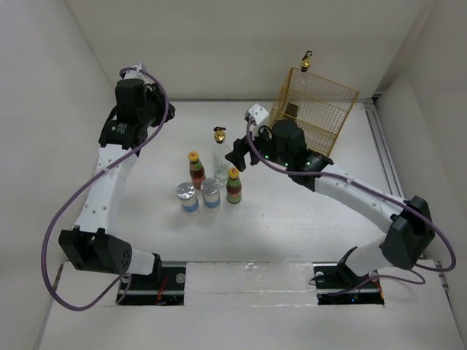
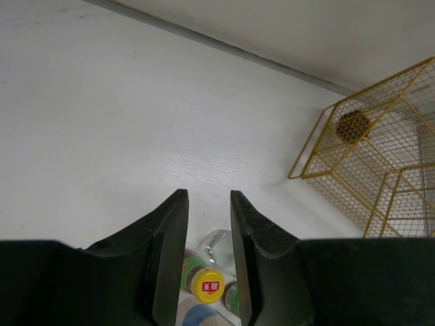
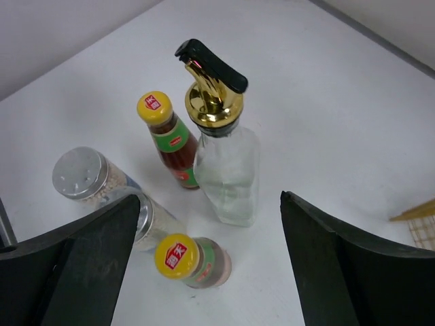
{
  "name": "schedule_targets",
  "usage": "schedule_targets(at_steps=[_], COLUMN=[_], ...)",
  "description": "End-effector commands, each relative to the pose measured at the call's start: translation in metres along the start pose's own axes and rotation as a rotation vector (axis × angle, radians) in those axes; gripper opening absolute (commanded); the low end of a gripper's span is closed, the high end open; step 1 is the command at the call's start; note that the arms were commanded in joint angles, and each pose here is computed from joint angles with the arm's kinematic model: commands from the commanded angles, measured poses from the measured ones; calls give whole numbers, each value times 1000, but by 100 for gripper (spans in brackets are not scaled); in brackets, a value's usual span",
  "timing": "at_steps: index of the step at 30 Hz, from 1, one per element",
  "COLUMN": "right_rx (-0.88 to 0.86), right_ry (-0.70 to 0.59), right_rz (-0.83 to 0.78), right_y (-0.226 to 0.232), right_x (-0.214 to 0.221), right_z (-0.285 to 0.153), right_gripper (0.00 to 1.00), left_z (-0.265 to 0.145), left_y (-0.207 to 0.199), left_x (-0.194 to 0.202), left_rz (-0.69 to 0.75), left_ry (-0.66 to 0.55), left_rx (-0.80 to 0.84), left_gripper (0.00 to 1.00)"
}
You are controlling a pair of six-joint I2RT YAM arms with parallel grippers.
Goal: Organize the condiment bottles
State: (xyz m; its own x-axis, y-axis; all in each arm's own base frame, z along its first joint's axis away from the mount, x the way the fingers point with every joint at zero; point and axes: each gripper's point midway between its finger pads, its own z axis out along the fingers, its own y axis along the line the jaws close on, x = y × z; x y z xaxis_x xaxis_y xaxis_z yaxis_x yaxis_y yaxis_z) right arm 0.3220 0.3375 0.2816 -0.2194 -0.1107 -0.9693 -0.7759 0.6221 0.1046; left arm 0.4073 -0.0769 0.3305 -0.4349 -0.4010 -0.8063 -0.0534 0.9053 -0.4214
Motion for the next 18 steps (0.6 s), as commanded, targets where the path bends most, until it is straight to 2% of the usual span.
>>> schedule_targets(at_steps=[1, 12, 18], right_rx=[-74, -49, 23], right_ry=[-114, -117, -165], right_rz=[-59, -78, -81], right_y=[15, 6, 3], right_x=[-39, -25, -23], right_z=[19, 80, 92], right_gripper=[90, 90, 81], left_z=[-8, -8, -5], left_y=[-11, -14, -12], left_x=[-14, -9, 2], left_rz=[-2, -1, -2], left_ry=[-47, -32, -1], left_rx=[38, 63, 70], left_gripper=[27, 27, 27])
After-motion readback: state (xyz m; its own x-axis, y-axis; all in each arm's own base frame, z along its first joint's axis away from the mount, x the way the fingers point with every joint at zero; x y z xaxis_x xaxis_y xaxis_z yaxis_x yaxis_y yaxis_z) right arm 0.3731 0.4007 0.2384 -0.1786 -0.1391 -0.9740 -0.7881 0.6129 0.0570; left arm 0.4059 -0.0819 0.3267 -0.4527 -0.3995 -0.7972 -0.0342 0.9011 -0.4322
